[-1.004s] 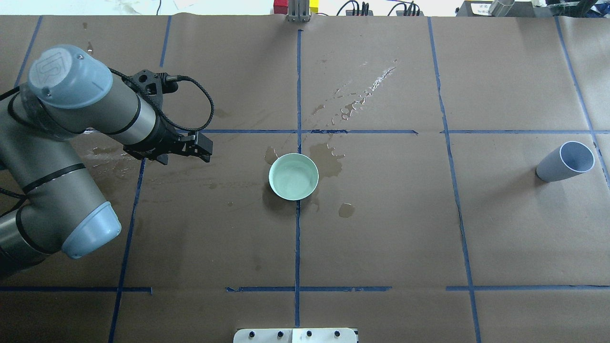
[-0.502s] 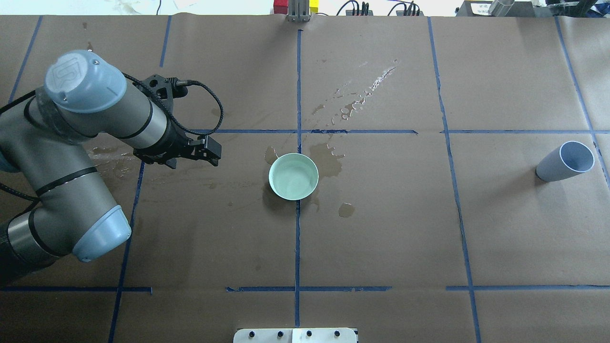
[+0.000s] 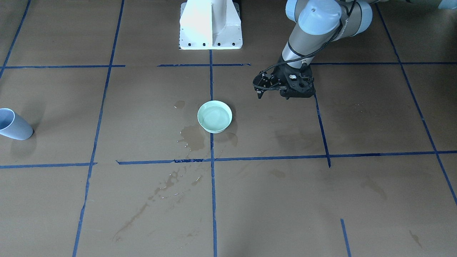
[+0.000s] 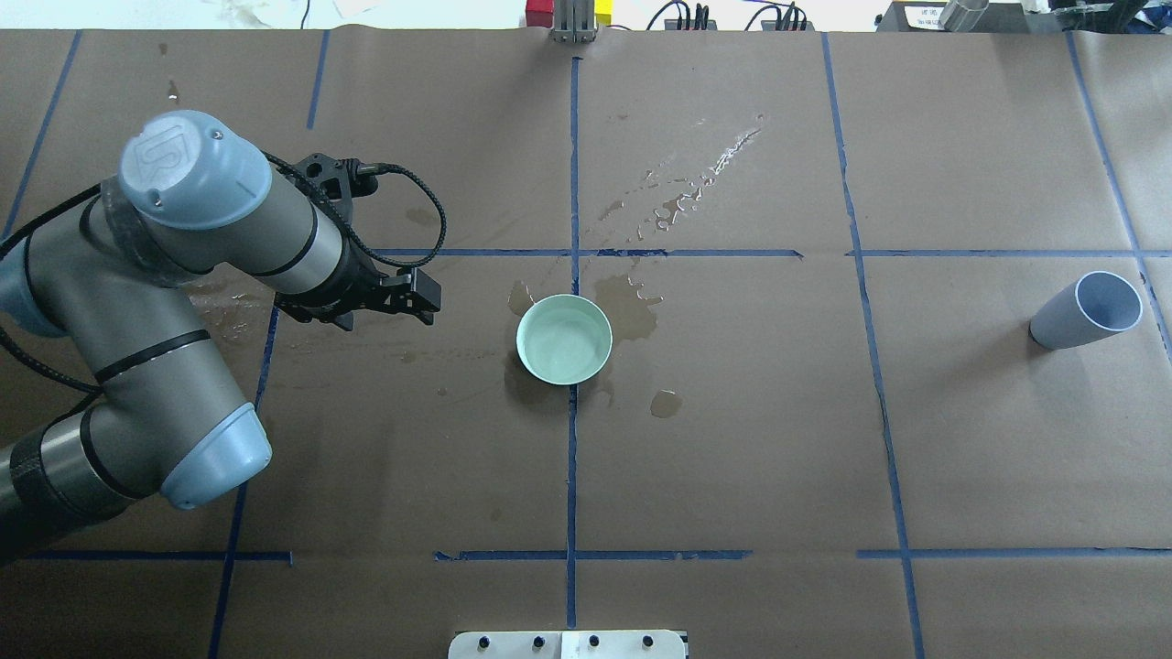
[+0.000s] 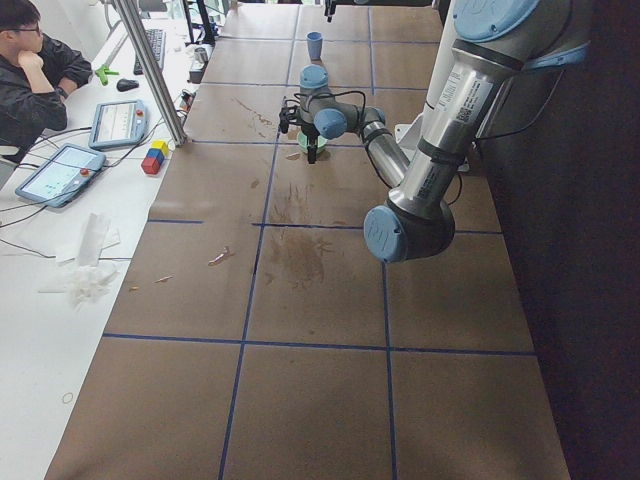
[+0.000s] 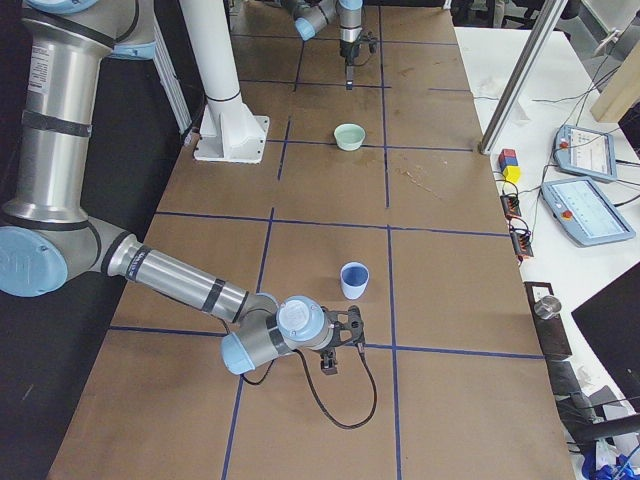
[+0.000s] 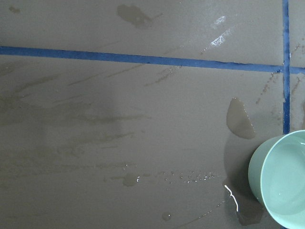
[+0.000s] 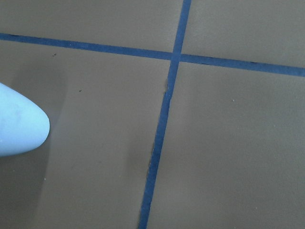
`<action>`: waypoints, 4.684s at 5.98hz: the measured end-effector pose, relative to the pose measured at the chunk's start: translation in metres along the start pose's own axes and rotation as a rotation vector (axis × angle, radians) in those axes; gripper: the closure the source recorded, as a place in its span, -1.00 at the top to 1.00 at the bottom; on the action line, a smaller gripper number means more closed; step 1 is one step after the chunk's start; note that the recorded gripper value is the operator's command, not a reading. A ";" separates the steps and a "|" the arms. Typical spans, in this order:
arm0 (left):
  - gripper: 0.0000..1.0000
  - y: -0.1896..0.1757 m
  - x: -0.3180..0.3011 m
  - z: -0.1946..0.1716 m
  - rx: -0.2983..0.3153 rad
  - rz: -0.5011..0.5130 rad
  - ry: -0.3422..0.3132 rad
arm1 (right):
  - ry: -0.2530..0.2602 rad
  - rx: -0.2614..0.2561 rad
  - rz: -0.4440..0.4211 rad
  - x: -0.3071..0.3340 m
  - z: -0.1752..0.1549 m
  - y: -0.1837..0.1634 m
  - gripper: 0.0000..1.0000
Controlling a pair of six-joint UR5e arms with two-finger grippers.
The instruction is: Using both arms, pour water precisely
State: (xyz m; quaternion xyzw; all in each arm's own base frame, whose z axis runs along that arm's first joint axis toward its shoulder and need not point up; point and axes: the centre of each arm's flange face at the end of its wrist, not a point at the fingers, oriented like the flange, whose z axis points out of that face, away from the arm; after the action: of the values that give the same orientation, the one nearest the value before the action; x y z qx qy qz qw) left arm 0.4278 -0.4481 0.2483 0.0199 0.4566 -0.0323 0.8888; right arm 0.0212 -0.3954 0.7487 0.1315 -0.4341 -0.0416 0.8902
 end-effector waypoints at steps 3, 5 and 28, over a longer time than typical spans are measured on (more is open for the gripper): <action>1.00 0.005 0.019 0.018 0.006 -0.012 -0.014 | 0.080 -0.077 0.036 -0.012 -0.050 -0.030 1.00; 1.00 -0.003 0.041 0.027 0.013 -0.053 -0.009 | 0.090 -0.137 0.072 -0.020 -0.090 -0.036 1.00; -1.00 -0.110 -0.245 -0.055 -0.004 0.088 0.026 | 0.114 -0.149 0.079 -0.027 -0.115 -0.040 1.00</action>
State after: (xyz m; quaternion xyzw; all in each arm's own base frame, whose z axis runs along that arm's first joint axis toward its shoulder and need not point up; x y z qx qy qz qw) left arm 0.2328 -0.5443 0.4148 0.0387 0.4668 0.0080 0.8835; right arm 0.0967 -0.4057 0.6496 0.0499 -0.3835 -0.0311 0.9217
